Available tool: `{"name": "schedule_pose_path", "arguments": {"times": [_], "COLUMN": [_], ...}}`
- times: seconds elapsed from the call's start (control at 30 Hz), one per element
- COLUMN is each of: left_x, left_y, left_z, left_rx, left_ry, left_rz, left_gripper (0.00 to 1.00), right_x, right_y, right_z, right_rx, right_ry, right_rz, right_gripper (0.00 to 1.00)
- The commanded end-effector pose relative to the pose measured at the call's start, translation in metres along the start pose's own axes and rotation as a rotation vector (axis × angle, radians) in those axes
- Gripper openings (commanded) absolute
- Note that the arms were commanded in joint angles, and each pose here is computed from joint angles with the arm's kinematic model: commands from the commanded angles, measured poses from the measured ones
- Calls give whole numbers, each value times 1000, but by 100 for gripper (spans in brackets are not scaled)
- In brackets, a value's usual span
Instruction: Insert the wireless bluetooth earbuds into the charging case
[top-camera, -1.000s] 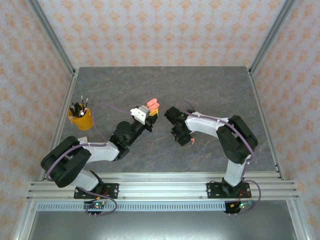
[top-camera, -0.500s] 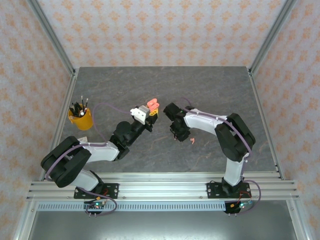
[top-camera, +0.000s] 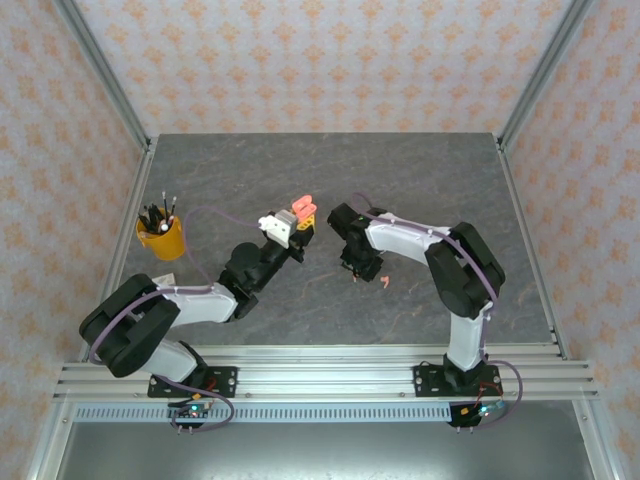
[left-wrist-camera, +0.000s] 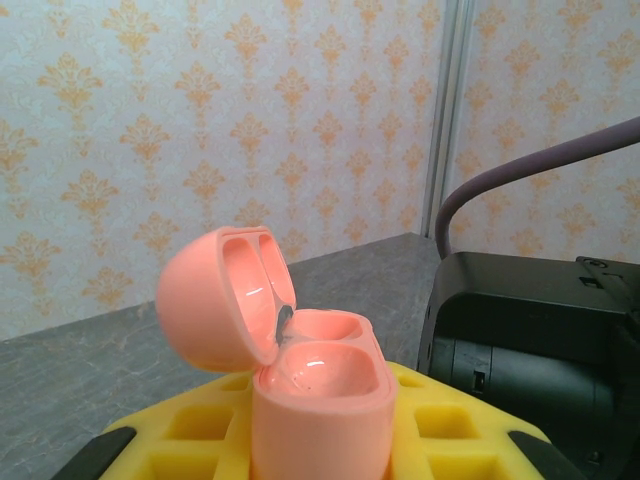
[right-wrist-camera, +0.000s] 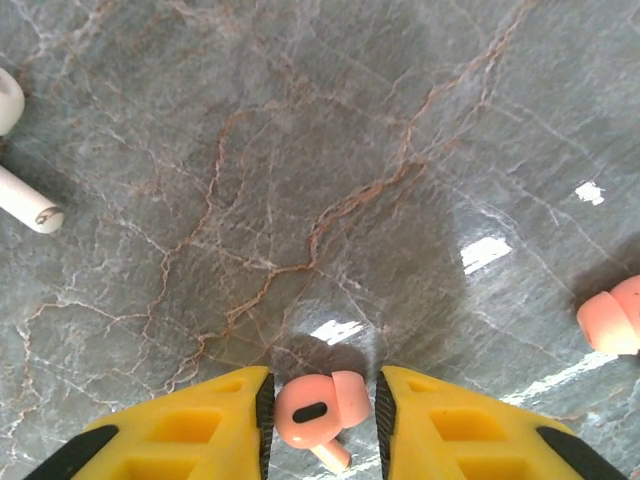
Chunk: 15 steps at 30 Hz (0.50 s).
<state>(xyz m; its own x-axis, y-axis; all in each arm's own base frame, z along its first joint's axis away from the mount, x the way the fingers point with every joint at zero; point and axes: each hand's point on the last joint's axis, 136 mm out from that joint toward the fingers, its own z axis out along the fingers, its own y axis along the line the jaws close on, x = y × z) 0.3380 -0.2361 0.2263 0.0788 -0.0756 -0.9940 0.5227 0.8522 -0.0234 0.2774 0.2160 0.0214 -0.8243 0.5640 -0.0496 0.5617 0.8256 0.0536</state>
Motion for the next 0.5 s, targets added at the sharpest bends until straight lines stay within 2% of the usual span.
{"name": "schedule_pose_path", "arguments": {"times": [0.0,0.47], "left_x": [-21,-21], "left_y": [6,4], "left_z": [-2,-2], "left_rx": [-22,-15], "left_ry": [-67,-59], "left_rz": [-1,0], "left_gripper": [0,0], "right_x": [-2,-6], "right_y": [-3,5], "right_z": [-3,0], "right_rx": [28,-15], "right_ry": [0,-7], "right_rz": [-41,-131], "right_gripper": [35,38]}}
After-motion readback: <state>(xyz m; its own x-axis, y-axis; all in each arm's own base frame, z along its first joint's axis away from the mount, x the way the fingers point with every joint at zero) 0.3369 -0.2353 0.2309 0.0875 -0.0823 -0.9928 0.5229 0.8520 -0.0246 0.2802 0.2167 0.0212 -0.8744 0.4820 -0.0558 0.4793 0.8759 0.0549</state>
